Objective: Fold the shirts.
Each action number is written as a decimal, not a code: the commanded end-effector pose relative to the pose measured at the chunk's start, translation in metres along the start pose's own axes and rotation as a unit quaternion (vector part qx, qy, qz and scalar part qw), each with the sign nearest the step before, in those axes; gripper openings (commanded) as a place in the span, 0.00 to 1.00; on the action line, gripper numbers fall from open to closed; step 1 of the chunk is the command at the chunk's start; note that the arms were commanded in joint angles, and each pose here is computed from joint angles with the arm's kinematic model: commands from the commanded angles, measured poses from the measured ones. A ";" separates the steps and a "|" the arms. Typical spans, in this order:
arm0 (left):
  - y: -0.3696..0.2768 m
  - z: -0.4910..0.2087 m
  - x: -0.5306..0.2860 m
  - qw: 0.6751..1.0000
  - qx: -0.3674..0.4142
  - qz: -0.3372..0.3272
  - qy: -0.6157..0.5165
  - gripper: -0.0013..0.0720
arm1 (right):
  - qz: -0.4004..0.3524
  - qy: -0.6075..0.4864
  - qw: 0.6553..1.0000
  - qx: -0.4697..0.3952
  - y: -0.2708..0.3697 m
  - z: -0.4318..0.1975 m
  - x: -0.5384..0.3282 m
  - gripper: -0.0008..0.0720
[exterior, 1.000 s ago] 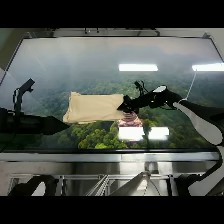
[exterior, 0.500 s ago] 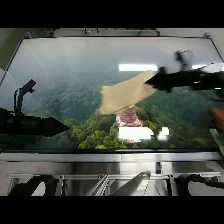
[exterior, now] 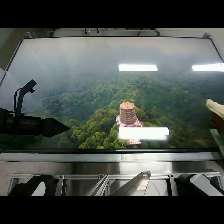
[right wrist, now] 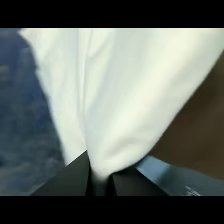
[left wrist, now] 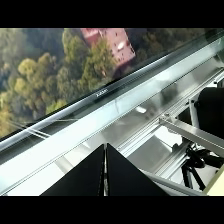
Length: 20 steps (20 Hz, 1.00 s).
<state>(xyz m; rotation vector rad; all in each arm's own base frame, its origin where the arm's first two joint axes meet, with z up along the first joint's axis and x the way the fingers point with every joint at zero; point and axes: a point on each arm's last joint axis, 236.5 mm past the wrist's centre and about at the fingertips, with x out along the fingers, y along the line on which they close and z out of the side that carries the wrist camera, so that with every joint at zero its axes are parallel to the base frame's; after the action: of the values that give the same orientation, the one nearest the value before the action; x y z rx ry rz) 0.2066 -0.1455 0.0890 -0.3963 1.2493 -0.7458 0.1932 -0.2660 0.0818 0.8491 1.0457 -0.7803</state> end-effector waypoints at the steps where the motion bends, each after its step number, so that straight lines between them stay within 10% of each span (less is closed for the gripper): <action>1: 0.000 0.000 0.000 1.000 0.000 0.000 -0.001 0.05 | -0.142 0.054 0.980 0.127 -0.140 -0.025 0.008 0.04; 5: 0.003 0.003 0.002 1.000 -0.016 -0.001 0.001 0.05 | -0.139 0.114 0.971 0.155 -0.166 -0.050 0.034 0.08; 7: 0.001 0.004 0.006 0.999 -0.027 -0.020 0.012 0.05 | -0.114 0.121 0.974 0.157 -0.152 -0.051 0.037 0.91; 8: -0.004 0.006 0.007 0.999 -0.031 -0.034 0.012 0.05 | -0.100 0.128 0.975 0.153 -0.141 -0.053 0.038 0.90; 10: -0.012 0.015 0.008 0.998 -0.019 -0.058 0.007 0.05 | -0.080 0.134 0.979 0.128 -0.116 -0.052 0.039 0.56; 15: -0.023 0.049 -0.013 0.998 0.035 -0.048 -0.022 0.05 | 0.155 0.089 0.983 0.028 0.068 -0.030 0.030 0.50; 17: -0.027 0.063 -0.023 0.997 0.051 -0.038 -0.045 0.05 | 0.255 0.079 0.961 -0.065 0.161 -0.050 0.007 0.13; 20: -0.015 0.075 -0.017 0.996 0.036 -0.023 -0.075 0.05 | 0.280 0.079 0.931 -0.222 0.247 -0.117 -0.006 0.04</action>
<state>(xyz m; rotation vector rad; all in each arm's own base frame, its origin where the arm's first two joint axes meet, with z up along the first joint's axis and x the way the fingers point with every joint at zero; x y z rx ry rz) 0.2558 -0.1559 0.1326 -0.4120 1.1221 -0.8241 0.3069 -0.1427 0.0797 0.9134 1.0456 -0.2493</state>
